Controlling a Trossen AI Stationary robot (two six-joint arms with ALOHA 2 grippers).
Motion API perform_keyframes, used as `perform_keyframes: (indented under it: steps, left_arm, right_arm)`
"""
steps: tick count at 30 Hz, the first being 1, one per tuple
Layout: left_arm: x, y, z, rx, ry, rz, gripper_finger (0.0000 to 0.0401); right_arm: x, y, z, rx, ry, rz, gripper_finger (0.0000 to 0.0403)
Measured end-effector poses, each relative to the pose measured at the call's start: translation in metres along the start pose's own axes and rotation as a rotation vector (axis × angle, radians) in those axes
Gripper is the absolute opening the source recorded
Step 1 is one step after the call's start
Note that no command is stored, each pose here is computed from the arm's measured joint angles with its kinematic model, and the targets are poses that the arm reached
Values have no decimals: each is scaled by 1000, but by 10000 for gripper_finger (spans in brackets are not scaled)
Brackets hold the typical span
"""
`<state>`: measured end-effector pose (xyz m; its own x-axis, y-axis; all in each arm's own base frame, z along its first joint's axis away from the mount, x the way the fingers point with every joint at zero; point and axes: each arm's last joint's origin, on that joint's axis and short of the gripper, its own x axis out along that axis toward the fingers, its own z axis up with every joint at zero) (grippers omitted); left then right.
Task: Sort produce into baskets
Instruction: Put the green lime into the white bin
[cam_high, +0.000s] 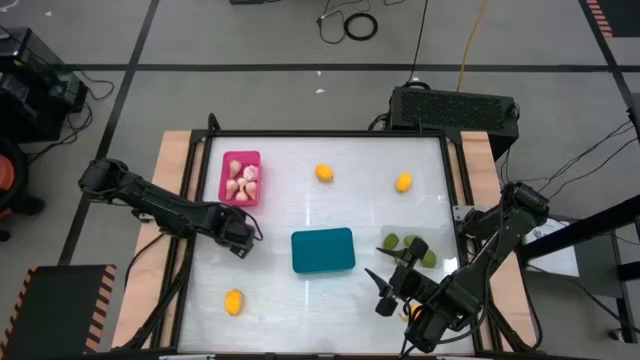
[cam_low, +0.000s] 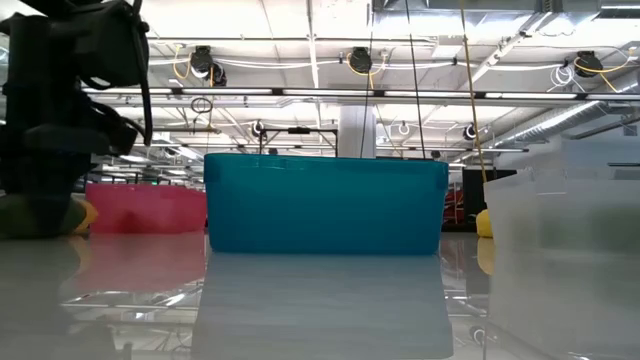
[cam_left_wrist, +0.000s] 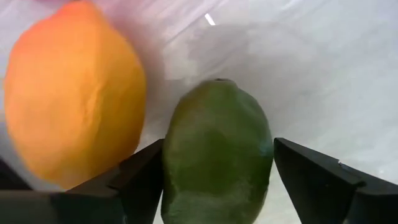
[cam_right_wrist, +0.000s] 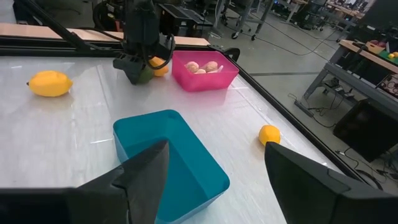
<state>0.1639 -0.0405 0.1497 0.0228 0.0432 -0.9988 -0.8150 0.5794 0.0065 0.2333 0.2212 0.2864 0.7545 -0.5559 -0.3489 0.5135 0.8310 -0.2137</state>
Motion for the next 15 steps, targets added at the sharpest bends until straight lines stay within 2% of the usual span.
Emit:
perform_keyframes:
  steps: [11,15]
  left_arm:
    - [-1,-1,2,23,-13,-10,224]
    - [-13,-12,7,56,-45,-87,218]
  right_arm:
    - [0,0,0,-4,0,0,258]
    - [0,0,0,-4,0,0,258]
